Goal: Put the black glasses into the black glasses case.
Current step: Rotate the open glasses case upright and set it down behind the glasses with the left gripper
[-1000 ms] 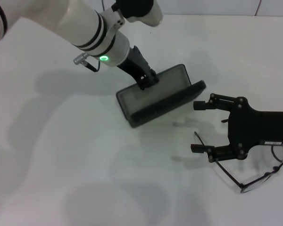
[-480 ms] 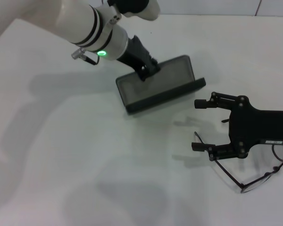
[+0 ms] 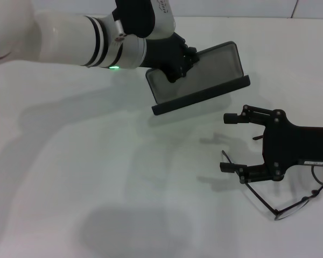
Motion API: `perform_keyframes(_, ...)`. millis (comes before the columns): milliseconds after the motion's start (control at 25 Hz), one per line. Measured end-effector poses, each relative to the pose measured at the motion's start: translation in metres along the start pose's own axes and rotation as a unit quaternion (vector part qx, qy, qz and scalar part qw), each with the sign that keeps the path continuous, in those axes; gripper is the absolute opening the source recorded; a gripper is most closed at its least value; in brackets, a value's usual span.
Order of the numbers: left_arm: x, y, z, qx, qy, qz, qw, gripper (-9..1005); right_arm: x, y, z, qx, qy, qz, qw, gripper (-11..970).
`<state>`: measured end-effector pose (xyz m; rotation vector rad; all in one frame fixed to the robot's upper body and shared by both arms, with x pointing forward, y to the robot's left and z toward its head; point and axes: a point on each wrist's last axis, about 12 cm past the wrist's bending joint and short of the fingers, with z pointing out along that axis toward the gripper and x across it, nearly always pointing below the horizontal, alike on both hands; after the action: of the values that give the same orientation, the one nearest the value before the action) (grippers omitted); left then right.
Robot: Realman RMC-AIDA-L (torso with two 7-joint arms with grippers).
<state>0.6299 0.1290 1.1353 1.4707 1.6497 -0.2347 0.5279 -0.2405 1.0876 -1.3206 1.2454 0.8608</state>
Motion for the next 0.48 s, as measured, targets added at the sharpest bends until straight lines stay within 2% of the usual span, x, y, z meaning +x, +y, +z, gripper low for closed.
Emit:
perform_keyframes(160,0.003,0.001,0.003,-0.008,-0.017,0.003,1.0,105,0.0,0.0,0.001,-0.001,0.0,0.0,1.0,868)
perform_keyframes(480,0.018,0.003,0.01,-0.075,-0.044,0.04,0.995,102,0.0,-0.002,0.001,0.001,0.003,-0.003,1.0,867)
